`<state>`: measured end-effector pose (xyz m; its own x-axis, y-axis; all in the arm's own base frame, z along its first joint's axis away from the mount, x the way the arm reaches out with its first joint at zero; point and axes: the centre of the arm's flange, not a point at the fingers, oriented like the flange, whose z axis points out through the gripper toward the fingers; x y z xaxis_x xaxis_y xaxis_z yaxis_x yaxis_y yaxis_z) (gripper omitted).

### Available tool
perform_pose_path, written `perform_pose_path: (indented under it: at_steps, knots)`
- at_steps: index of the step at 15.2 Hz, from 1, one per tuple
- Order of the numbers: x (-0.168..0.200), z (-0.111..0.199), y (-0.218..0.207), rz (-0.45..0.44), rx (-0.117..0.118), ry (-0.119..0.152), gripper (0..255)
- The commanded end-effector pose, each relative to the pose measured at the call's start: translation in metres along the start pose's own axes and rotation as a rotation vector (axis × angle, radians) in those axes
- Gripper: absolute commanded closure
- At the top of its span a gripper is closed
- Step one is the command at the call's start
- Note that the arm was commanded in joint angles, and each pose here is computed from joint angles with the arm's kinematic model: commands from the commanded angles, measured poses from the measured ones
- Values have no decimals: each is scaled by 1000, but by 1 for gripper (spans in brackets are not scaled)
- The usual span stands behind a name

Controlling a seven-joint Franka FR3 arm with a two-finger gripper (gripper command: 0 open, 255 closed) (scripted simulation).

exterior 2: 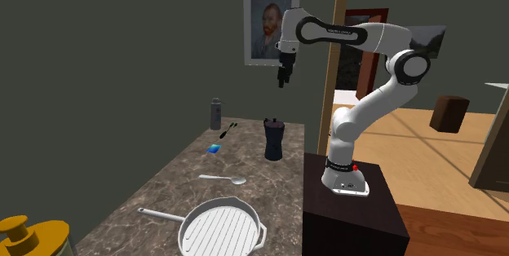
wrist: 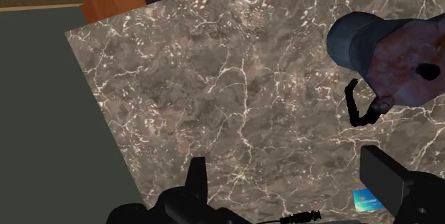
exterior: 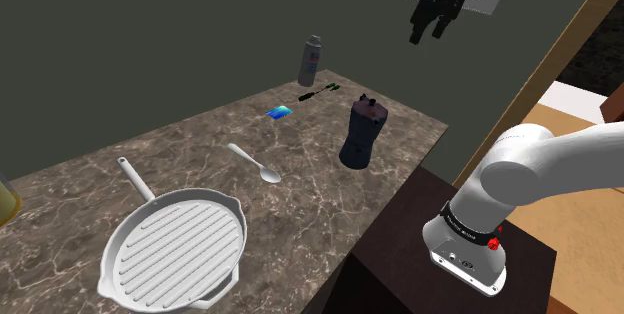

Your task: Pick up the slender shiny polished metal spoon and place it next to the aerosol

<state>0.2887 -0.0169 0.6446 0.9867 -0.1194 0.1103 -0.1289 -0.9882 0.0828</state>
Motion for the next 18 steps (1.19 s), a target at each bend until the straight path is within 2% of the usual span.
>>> perform_pose_path:
  at_steps: [1,18]
  knots:
    - [0,0,0,0,0,0,0]
    - [26,122,-171,7,91,51,0]
